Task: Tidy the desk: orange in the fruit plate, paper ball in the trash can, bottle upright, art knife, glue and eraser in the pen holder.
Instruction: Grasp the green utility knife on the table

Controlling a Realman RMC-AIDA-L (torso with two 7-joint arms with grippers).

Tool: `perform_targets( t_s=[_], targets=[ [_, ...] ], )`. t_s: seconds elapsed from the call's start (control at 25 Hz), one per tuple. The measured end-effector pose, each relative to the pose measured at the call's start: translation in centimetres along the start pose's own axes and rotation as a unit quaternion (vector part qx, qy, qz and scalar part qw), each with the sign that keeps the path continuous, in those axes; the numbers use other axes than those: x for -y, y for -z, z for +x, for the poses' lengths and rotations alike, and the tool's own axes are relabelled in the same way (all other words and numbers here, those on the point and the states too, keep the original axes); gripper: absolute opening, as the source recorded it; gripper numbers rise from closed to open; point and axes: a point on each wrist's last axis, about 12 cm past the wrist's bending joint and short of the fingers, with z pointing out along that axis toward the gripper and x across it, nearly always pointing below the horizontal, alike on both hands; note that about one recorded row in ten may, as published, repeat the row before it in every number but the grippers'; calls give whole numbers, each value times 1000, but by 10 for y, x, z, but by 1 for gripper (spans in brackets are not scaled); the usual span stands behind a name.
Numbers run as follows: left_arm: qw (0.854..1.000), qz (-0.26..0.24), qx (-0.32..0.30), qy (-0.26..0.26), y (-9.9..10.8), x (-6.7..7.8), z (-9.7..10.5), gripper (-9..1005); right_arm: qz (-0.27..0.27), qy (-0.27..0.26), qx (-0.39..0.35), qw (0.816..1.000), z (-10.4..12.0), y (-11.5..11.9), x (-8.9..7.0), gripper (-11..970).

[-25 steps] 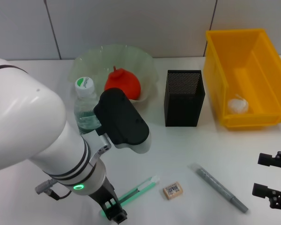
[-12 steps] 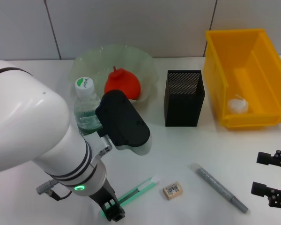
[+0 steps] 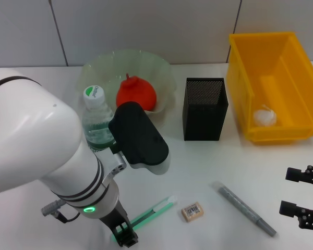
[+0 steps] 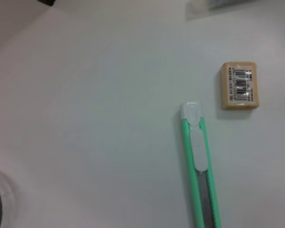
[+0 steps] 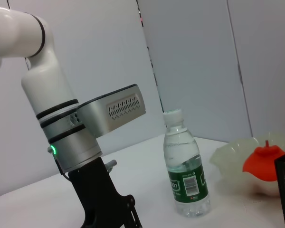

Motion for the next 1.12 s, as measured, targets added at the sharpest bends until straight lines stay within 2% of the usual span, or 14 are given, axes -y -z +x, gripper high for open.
perform_targets(
  t_s=[1.12],
  targets=[
    [1000,-5,-20,-14,1,1,-8,409,2,0,-1,1000,-2,-3,4,810]
  ],
)
